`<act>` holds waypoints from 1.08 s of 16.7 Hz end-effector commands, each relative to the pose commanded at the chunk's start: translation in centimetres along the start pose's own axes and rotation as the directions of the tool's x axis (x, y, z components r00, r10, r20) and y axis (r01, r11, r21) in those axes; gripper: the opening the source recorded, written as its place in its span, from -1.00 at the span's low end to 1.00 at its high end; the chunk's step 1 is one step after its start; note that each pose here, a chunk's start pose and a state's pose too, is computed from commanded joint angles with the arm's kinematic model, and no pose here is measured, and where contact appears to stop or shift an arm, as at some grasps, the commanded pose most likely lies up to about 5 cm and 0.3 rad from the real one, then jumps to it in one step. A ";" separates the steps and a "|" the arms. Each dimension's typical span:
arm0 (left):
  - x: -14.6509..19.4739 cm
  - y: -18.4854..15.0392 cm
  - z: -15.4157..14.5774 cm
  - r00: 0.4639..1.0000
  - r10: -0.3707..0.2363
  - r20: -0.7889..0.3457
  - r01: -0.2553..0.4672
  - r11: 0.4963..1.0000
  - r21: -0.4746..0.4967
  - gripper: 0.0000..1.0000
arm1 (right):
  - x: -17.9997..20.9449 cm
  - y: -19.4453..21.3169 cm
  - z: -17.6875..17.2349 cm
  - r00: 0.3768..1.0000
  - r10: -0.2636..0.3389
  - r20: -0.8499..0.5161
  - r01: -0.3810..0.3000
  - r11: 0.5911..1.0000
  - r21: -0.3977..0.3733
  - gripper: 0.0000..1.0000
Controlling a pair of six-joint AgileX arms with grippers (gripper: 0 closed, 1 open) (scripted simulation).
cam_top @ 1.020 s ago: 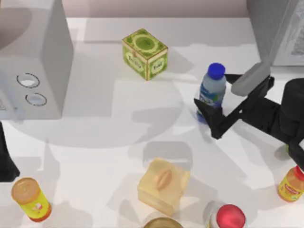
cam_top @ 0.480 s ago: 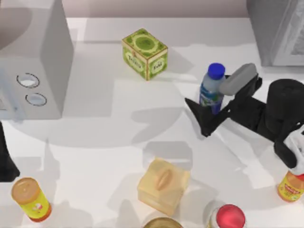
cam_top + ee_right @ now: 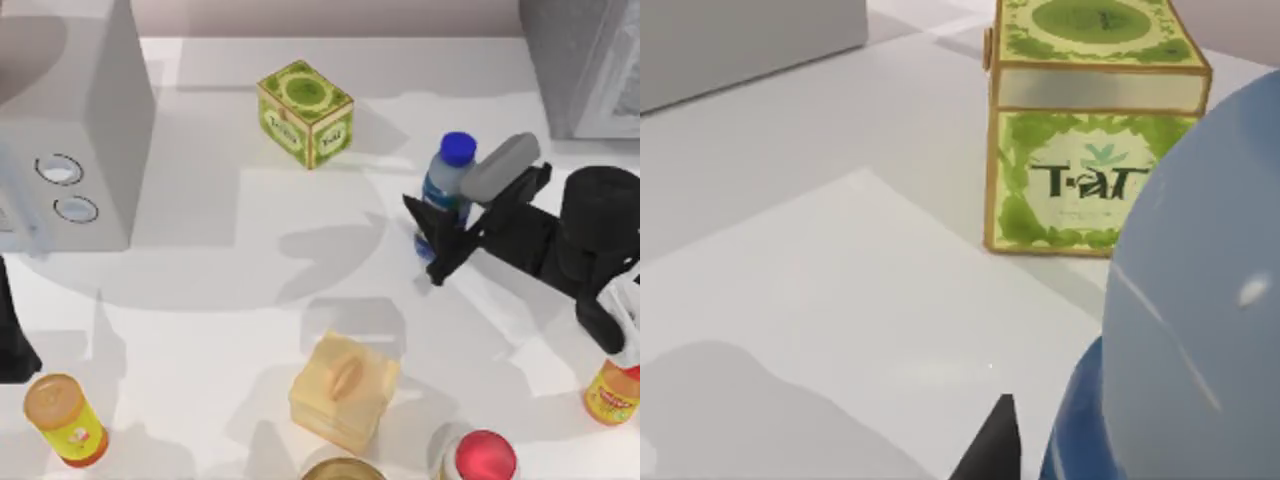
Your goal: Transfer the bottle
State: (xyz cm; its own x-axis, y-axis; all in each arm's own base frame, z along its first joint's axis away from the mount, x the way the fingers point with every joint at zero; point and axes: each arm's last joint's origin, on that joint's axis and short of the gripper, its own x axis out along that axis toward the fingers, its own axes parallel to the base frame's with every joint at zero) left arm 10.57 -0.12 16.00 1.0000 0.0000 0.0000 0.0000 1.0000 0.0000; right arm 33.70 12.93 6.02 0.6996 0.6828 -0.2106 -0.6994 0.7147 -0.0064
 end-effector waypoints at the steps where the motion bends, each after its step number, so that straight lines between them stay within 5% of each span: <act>1: 0.0 0.0 0.0 1.000 0.000 0.000 0.000 1.000 0.000 1.00 | 0.0 0.0 0.0 1.000 0.000 0.000 0.000 1.000 0.000 -0.51; 5: 0.0 0.0 0.0 1.000 0.000 0.000 0.000 1.000 0.000 1.00 | 0.0 0.0 0.0 1.000 0.000 0.000 0.000 1.000 0.000 -1.00; 14: 0.0 0.0 0.0 1.000 0.000 0.000 0.000 1.000 0.000 1.00 | -0.1 -0.1 0.1 1.000 -0.005 0.003 0.005 1.000 0.003 -1.00; 18: 0.0 0.0 0.0 1.000 0.000 0.000 0.000 1.000 0.000 1.00 | -3.5 -3.2 1.5 0.988 -0.147 0.051 0.145 0.988 0.046 -1.00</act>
State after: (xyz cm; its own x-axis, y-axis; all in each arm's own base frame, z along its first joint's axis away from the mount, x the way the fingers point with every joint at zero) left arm 10.57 -0.12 16.00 1.0000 0.0000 0.0000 0.0000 1.0000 0.0000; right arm 33.70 8.52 8.25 0.8013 0.5773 -0.1571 -0.5835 0.8121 0.0080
